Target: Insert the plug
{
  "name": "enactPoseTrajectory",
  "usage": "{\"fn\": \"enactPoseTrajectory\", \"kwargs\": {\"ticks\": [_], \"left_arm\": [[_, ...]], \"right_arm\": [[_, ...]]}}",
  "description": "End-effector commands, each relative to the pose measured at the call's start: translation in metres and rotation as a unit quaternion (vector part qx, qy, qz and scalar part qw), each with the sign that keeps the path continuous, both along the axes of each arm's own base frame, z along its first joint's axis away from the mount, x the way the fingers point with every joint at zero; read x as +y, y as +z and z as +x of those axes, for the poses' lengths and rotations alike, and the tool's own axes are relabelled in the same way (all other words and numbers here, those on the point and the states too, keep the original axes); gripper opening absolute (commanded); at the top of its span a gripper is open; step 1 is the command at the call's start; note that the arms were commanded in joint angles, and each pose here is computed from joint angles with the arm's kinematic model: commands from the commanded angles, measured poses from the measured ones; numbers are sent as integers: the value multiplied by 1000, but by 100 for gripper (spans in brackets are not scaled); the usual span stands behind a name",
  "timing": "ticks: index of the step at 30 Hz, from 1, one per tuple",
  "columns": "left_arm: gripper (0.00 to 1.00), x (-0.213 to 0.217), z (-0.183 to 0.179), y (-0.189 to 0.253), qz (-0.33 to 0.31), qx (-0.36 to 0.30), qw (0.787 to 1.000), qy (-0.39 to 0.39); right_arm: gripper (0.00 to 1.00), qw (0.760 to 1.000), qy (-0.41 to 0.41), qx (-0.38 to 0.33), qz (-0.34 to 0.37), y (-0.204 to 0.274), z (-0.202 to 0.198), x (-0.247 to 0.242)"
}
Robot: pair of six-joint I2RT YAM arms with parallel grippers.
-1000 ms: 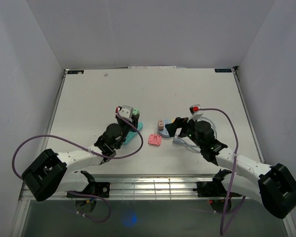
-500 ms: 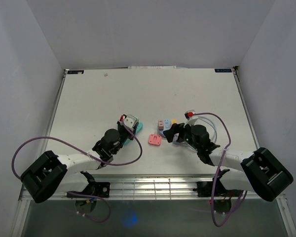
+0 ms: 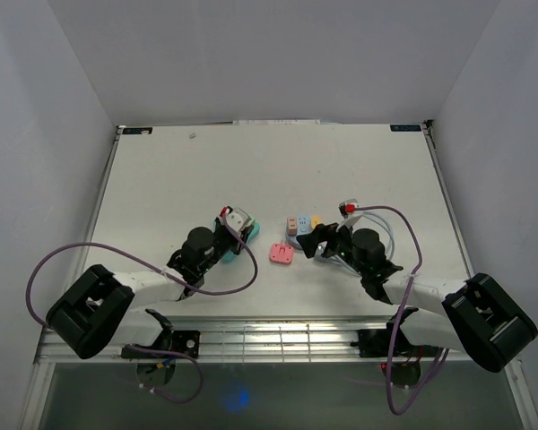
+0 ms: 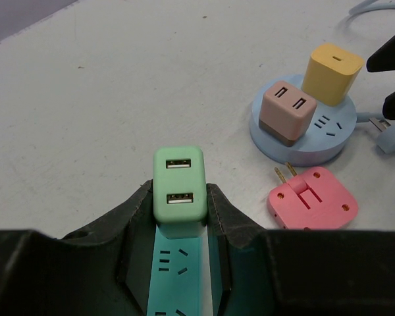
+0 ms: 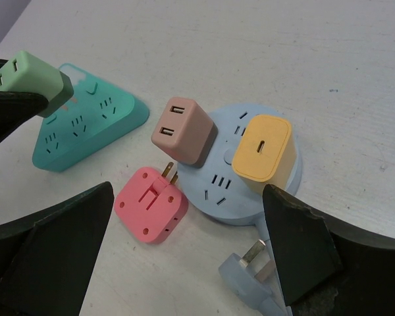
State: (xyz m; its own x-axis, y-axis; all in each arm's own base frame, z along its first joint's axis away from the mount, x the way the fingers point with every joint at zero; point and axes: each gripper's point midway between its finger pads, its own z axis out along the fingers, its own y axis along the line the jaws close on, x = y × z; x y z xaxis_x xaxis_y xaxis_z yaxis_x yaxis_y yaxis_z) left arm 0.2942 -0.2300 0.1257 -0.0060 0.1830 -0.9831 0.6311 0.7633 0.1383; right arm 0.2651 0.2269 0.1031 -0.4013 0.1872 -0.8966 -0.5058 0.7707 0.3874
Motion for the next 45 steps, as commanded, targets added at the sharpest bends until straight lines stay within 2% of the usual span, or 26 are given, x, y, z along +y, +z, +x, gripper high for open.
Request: {"fn": "enactPoseTrajectory", "kwargs": {"ticks": [1, 23, 35, 45], "left_arm": [[0, -8, 3, 7, -7, -4, 1000, -27], [0, -4, 26, -11, -3, 8, 1000, -19], [0, -2, 26, 3, -24, -8, 999, -24], [0, -2, 33, -11, -14, 12, 1000, -17]], "right_arm": [[100, 1000, 3, -30, 10, 12, 3, 1], [100, 999, 3, -38, 16, 17, 0, -1], [100, 999, 7, -36, 14, 16, 0, 0], [100, 999, 7, -36, 14, 16, -1, 0]]}}
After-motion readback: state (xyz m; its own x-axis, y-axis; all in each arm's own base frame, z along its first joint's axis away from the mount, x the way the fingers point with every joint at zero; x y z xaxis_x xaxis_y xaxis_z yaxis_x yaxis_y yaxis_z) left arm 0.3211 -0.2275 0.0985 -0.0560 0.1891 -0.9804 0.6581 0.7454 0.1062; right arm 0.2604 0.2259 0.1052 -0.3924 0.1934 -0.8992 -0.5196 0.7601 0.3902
